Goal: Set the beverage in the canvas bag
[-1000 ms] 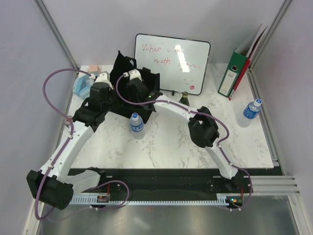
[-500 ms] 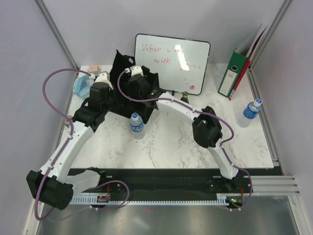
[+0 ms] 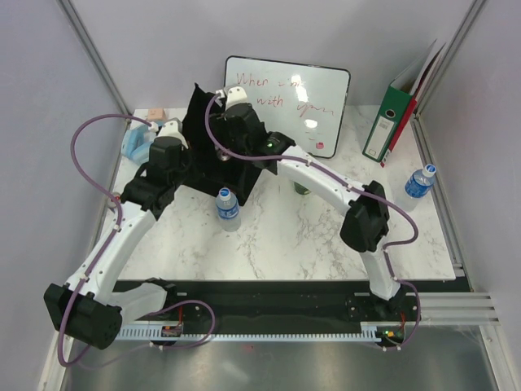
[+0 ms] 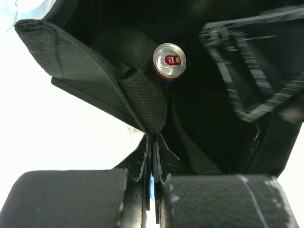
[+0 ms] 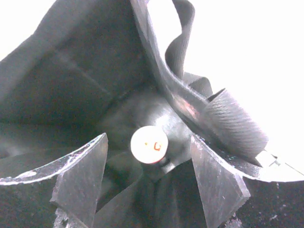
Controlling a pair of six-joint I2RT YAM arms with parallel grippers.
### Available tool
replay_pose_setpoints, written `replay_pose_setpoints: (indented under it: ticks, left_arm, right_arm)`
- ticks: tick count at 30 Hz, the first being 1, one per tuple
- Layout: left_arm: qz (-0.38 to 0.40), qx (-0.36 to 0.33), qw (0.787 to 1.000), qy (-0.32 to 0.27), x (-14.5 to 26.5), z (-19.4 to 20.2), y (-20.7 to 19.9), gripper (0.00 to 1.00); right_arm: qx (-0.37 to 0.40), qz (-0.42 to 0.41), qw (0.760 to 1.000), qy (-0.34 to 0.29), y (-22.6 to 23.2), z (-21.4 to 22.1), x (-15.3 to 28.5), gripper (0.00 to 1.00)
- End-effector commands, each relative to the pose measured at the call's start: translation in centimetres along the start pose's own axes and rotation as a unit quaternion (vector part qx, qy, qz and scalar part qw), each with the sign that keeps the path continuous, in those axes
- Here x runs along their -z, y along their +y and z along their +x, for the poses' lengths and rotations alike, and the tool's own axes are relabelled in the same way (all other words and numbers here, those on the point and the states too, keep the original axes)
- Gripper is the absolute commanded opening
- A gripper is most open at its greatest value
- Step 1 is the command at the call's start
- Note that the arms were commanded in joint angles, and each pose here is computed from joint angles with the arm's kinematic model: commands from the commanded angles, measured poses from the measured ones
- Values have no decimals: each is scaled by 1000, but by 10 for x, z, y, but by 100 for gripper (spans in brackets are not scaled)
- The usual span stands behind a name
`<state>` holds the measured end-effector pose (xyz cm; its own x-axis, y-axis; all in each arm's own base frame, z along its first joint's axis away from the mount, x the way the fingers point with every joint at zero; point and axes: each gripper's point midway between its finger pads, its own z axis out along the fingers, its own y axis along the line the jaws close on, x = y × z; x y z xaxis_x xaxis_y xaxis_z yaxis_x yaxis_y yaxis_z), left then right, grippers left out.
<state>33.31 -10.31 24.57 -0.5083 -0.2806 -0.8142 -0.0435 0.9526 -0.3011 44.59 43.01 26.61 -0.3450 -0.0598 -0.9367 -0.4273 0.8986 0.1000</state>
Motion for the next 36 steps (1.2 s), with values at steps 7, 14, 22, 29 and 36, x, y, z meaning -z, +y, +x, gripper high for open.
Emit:
replay_pose_setpoints:
  ticks: [7, 14, 22, 29, 36]
  left_arm:
    - [9, 6, 1000, -9, 8, -12, -6, 2]
    - [12, 10, 1000, -12, 10, -20, -10, 2]
    - [23, 14, 999, -22, 13, -35, -19, 2]
    - [22, 21, 999, -15, 13, -29, -17, 2]
    - [22, 24, 999, -6, 13, -20, -15, 2]
  right_arm:
    - [-33, -100, 989, -104, 19, -114, 105, 79]
    - [-40, -138, 987, -70, 26, -108, 157, 78]
    - [-22, -127, 990, 49, 19, -15, 200, 73]
    - [-9, -152, 983, 103, 62, 41, 197, 70]
    - [6, -131, 986, 107, 94, 73, 178, 69]
